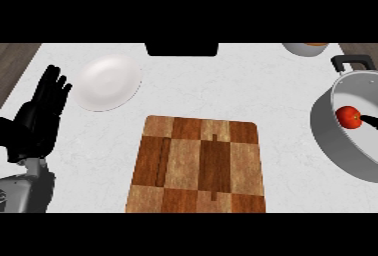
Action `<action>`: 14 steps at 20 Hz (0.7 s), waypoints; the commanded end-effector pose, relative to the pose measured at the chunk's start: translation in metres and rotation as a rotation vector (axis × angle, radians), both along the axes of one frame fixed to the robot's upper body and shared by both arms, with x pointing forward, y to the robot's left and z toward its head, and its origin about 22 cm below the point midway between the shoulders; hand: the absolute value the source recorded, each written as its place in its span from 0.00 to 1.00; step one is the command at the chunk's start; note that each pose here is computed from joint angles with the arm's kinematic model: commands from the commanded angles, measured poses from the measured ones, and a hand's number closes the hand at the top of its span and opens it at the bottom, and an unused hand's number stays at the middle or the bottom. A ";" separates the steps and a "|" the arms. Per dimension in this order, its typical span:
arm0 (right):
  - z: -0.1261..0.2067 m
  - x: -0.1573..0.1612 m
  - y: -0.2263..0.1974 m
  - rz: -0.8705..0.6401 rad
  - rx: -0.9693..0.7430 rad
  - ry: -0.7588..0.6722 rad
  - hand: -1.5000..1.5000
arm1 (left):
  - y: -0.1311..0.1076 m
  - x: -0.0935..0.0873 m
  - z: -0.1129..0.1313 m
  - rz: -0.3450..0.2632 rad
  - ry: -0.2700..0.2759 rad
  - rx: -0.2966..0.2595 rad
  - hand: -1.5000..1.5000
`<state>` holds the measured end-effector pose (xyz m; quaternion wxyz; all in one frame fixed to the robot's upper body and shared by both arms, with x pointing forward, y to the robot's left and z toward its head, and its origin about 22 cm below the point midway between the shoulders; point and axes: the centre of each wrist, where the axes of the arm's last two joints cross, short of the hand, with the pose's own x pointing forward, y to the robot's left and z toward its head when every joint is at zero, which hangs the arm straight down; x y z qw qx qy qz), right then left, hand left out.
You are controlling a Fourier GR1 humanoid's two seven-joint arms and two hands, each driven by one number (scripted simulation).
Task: Pick the tomato from the cutting board and place it in the pot
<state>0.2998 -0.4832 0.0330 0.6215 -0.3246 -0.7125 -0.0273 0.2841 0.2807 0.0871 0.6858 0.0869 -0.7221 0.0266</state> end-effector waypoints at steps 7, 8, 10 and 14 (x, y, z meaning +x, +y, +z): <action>0.020 -0.071 -0.084 -0.017 0.124 -0.078 0.00 | 0.003 -0.006 -0.006 0.019 -0.007 0.013 0.50; 0.011 -0.074 -0.080 -0.022 0.107 -0.077 0.00 | -0.009 -0.026 -0.009 0.020 -0.017 0.000 0.50; 0.011 -0.095 -0.096 -0.010 0.119 -0.067 0.00 | 0.001 0.001 0.005 0.013 -0.001 0.010 0.50; 0.015 -0.126 -0.115 0.026 0.116 -0.049 0.00 | -0.005 -0.008 -0.005 0.011 0.013 -0.003 0.50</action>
